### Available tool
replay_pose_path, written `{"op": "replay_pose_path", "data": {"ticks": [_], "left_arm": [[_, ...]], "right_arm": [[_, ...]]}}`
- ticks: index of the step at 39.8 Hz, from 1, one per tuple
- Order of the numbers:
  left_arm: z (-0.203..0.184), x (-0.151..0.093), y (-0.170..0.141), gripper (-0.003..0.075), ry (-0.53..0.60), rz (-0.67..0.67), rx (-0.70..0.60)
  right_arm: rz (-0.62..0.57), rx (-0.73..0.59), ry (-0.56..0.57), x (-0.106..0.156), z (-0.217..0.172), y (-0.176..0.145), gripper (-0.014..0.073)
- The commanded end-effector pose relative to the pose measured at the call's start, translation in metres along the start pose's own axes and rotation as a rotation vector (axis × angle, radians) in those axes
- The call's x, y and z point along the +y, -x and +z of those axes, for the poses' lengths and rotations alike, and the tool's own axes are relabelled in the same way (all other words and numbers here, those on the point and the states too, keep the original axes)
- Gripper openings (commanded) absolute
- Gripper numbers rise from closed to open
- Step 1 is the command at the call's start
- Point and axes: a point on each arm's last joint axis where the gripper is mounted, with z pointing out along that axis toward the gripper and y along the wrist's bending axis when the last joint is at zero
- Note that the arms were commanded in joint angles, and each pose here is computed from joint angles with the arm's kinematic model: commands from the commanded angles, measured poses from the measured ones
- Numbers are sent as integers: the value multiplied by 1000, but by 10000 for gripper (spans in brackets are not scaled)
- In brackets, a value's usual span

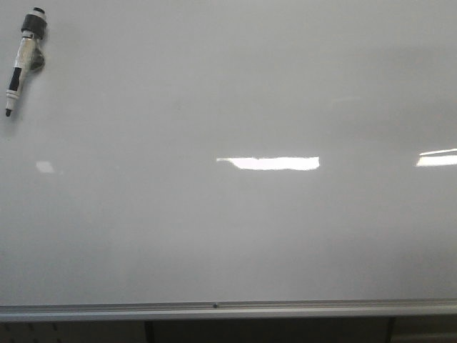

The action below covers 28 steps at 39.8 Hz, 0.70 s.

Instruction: Write number 2 on whiteboard

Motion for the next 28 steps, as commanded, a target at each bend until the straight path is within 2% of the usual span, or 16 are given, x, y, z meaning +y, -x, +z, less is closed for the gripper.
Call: {"op": "replay_pose_path", "data": {"ticks": [1,28], "left_arm": [[8,-2,27,512,-6,12,-95],[118,-2,63,512,-6,13,-83]], "right_arm": [[-22,-103,-8,-1,-6,16,645],[-22,-104,-7,-1,-6,17,645]]}}
